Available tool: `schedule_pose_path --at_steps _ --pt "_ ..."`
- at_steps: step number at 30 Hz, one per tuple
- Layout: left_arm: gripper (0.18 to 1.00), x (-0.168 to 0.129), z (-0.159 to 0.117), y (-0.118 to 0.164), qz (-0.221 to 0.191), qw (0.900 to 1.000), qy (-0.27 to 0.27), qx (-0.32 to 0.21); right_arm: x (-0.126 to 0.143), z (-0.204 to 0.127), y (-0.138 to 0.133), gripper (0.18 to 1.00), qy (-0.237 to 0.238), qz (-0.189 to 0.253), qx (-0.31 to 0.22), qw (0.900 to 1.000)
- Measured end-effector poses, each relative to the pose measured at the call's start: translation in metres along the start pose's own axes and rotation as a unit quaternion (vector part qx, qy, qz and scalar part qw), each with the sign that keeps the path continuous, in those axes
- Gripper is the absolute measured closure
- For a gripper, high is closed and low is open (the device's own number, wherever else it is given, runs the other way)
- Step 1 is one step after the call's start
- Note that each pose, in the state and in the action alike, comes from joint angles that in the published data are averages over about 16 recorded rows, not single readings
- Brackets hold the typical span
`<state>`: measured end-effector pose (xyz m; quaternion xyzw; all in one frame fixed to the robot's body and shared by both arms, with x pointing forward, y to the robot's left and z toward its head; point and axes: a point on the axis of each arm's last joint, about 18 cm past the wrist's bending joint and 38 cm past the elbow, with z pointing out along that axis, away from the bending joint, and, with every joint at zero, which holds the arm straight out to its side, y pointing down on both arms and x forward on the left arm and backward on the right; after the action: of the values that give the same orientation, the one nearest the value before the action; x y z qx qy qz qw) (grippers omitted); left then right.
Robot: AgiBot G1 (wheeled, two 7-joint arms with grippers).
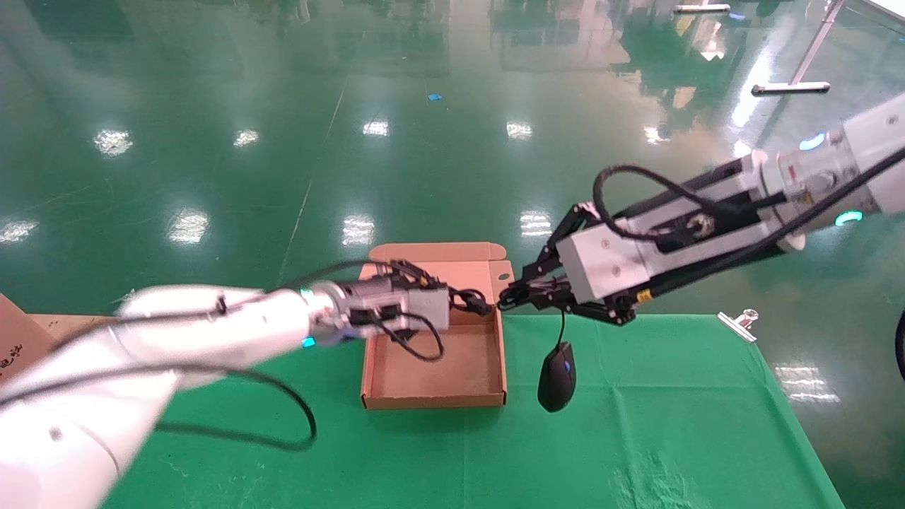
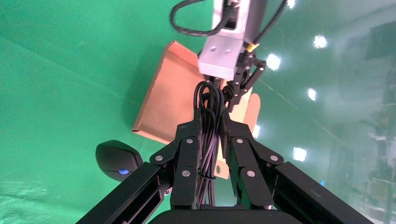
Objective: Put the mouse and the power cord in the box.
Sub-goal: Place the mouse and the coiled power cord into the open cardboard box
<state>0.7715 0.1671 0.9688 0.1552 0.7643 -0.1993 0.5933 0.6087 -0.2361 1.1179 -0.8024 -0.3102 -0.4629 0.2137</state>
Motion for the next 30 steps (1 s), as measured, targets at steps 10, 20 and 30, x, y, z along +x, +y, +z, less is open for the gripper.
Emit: schedule_pose_path --at_steps 10,20,30 --pt "0.854 0.048 0.016 -0.01 0.004 0.9997 0.019 0.016 -0.022 0.02 0.019 0.928 -0.009 0.018 -0.004 1.0" --pt "0.813 0.051 0.017 -0.011 0.007 0.9994 0.024 0.023 -0.027 0.034 0.022 0.928 -0.017 0.022 0.005 1.0" --pt "0.679 0.031 0.004 -0.003 -0.013 0.9992 0.007 0.037 -0.013 0.043 0.005 0.929 -0.021 0.008 0.013 1.0"
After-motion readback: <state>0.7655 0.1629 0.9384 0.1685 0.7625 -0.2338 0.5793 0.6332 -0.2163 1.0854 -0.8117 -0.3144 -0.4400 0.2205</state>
